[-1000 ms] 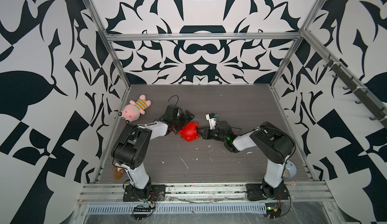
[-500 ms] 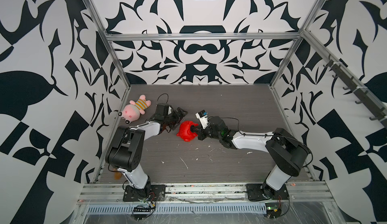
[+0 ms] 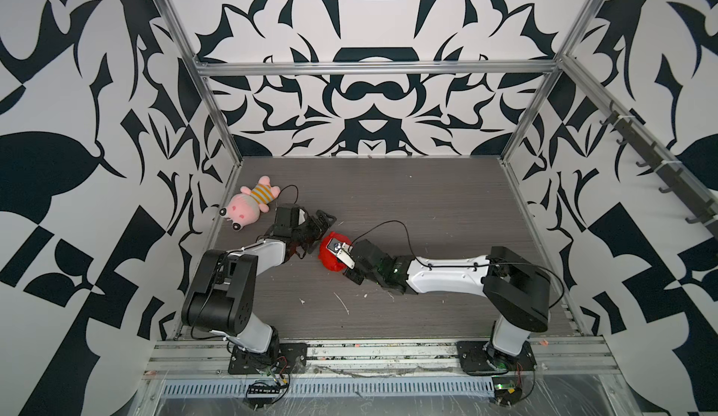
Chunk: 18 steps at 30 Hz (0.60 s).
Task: Open piggy banks
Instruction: Adjust the piggy bank at the center of the board.
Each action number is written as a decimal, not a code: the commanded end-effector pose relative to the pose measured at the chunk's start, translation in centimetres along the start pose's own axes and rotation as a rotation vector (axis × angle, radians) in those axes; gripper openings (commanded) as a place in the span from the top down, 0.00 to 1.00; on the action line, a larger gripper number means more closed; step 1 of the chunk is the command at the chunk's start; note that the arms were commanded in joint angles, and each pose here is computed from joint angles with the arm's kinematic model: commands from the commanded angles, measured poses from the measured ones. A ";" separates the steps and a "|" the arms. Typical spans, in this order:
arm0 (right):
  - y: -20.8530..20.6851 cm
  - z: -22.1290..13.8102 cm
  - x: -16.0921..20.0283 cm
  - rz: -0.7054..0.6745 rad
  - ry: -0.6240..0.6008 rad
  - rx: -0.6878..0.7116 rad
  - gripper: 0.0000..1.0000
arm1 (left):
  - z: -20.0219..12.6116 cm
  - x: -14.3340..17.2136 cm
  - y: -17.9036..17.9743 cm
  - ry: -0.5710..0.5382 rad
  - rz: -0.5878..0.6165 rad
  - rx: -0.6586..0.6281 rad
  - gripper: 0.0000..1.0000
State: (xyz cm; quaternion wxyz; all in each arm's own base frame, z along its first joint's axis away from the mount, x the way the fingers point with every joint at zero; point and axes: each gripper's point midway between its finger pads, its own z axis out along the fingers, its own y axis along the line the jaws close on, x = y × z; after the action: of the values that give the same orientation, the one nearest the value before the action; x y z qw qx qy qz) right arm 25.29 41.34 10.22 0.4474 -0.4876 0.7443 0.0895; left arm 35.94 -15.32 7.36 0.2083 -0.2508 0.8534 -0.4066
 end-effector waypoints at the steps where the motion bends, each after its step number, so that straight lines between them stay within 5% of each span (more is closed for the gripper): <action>1: -1.2 -0.3 -0.4 -0.114 0.018 0.100 1.00 | -0.7 -0.4 -0.3 -0.027 0.010 0.030 0.01; 6: -1.3 -0.7 -1.0 -0.088 0.002 0.113 0.99 | -1.5 -0.9 0.2 -0.048 -0.005 0.029 0.00; 11: -1.4 -3.0 -2.4 -0.001 -0.083 0.077 0.75 | -3.0 -1.7 0.5 -0.079 0.004 0.003 0.01; 18: -0.8 -5.3 -3.0 0.108 -0.132 -0.032 0.71 | -5.3 -1.7 0.1 -0.099 0.051 -0.056 0.01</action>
State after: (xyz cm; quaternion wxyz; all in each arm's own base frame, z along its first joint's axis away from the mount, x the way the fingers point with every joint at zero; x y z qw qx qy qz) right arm 23.78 39.88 14.11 0.4774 -0.4728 0.7327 0.1083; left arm 35.00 -11.69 10.30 0.2556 -0.2629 0.8448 -0.3897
